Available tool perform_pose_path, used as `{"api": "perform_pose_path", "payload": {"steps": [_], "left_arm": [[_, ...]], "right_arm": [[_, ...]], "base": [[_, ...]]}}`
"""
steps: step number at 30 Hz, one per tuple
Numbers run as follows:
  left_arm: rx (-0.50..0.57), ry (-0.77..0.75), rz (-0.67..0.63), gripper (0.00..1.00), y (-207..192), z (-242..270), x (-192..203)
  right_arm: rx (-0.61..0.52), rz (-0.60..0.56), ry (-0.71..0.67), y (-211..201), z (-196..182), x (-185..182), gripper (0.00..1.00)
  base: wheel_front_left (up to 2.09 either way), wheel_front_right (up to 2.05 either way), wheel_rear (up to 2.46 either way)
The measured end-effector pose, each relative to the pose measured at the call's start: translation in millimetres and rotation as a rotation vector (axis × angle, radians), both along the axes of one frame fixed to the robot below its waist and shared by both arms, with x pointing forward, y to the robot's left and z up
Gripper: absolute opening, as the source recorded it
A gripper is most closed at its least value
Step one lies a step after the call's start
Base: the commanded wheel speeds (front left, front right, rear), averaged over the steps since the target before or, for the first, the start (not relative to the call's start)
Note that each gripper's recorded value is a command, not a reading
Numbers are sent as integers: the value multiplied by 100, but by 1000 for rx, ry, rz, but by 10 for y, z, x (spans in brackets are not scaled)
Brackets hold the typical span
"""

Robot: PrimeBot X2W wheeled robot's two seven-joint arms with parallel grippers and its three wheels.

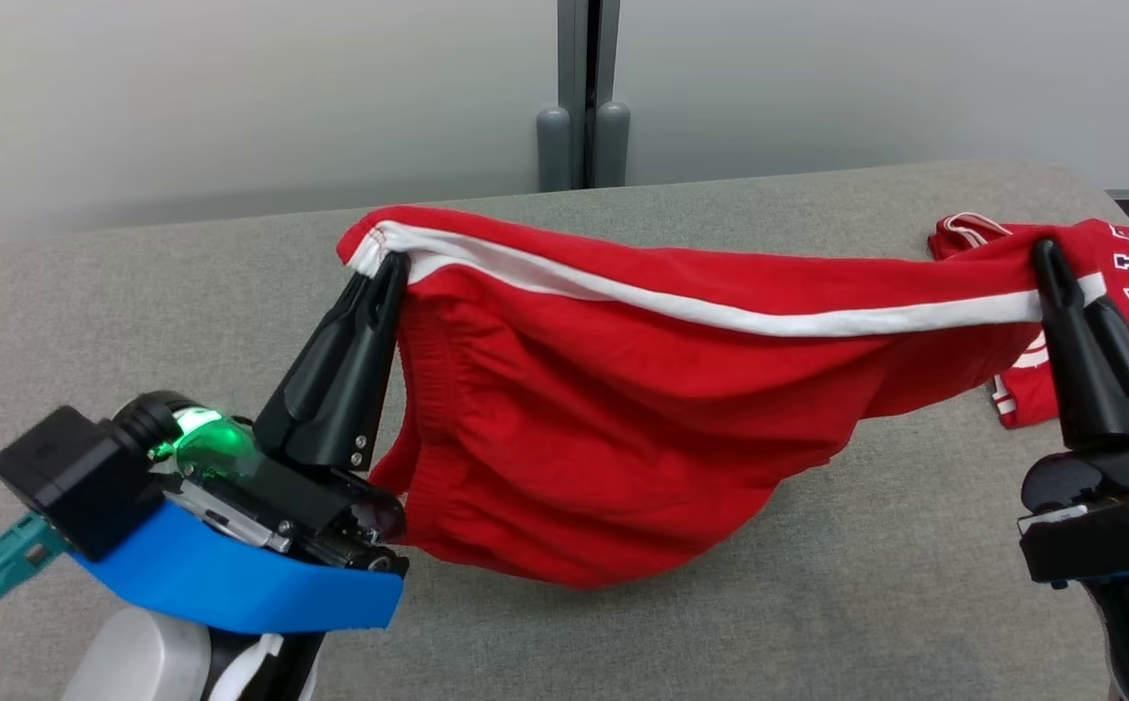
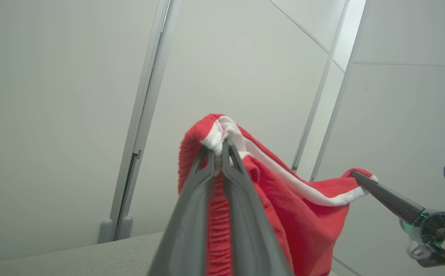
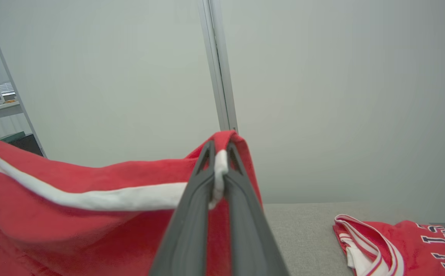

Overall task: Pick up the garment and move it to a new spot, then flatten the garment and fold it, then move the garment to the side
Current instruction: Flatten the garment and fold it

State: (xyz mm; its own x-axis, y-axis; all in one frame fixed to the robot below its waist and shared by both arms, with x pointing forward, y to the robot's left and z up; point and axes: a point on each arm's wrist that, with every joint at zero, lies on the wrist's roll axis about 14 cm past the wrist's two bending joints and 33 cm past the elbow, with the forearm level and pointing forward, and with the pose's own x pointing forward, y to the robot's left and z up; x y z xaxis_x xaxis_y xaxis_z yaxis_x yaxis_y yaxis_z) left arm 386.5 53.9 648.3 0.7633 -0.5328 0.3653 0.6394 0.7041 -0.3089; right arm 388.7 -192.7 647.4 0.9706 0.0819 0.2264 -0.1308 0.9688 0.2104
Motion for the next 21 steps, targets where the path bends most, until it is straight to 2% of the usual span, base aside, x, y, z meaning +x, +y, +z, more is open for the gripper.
{"api": "perform_pose_path", "payload": {"steps": [3,6,13,17,21], "left_arm": [[-14,-1,-48,0,-56,119,38],[41,-22,-53,0,-57,152,209],[67,54,-52,0,-95,-30,955],[86,65,-11,0,-54,-62,1492],[82,8,60,0,39,108,1948]], "right_arm": [[-49,-13,9,-11,69,22,0],[-63,12,35,36,80,198,0],[-77,64,159,50,-164,1002,0],[-14,81,140,81,-113,1537,0],[-27,51,24,83,199,1955,0]], "base": [[0,0,0],[0,0,0],[0,0,0],[0,0,0],[0,0,0]]}}
